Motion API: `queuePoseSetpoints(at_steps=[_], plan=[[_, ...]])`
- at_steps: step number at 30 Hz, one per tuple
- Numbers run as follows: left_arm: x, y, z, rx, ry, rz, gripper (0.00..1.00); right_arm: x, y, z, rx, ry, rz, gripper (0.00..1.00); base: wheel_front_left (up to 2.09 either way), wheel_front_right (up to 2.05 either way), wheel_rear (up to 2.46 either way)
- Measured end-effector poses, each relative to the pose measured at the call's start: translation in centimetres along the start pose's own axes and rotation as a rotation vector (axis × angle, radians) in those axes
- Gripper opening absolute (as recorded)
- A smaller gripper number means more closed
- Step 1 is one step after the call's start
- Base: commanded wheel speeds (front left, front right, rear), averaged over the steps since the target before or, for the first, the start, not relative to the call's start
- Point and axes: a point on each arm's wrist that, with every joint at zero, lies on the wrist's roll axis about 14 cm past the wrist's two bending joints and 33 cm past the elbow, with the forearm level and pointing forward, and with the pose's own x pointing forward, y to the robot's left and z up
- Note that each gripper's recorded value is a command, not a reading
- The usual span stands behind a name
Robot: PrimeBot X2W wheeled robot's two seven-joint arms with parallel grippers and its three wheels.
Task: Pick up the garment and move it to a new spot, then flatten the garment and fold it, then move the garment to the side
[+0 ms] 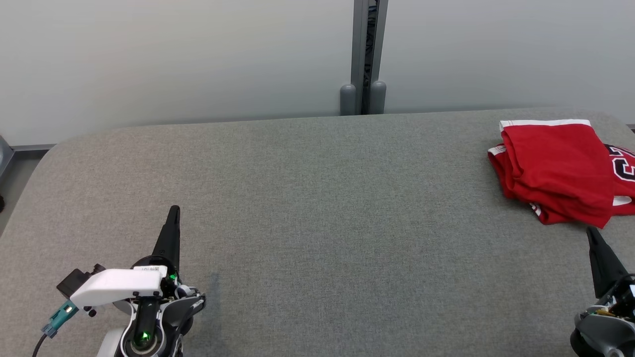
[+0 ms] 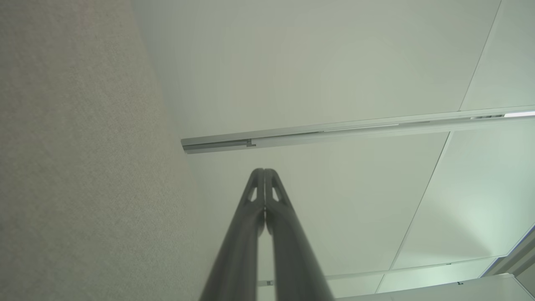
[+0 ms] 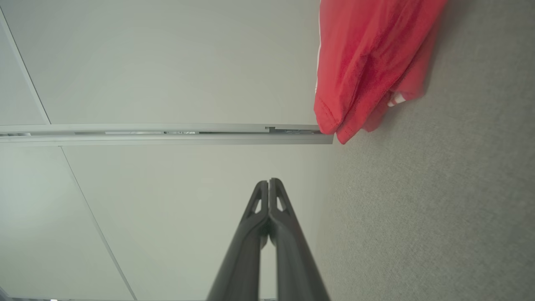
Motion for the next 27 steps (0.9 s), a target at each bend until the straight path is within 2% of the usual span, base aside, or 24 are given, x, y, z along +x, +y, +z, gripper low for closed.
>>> queuePoseSetpoints(at_steps=[27], plan=[[0.00, 0.00, 0.00, 0.000, 0.000, 0.000, 0.00, 0.00, -0.01, 0.01, -0.004, 0.000, -0.001, 0.00, 0.00, 0.00, 0.00]])
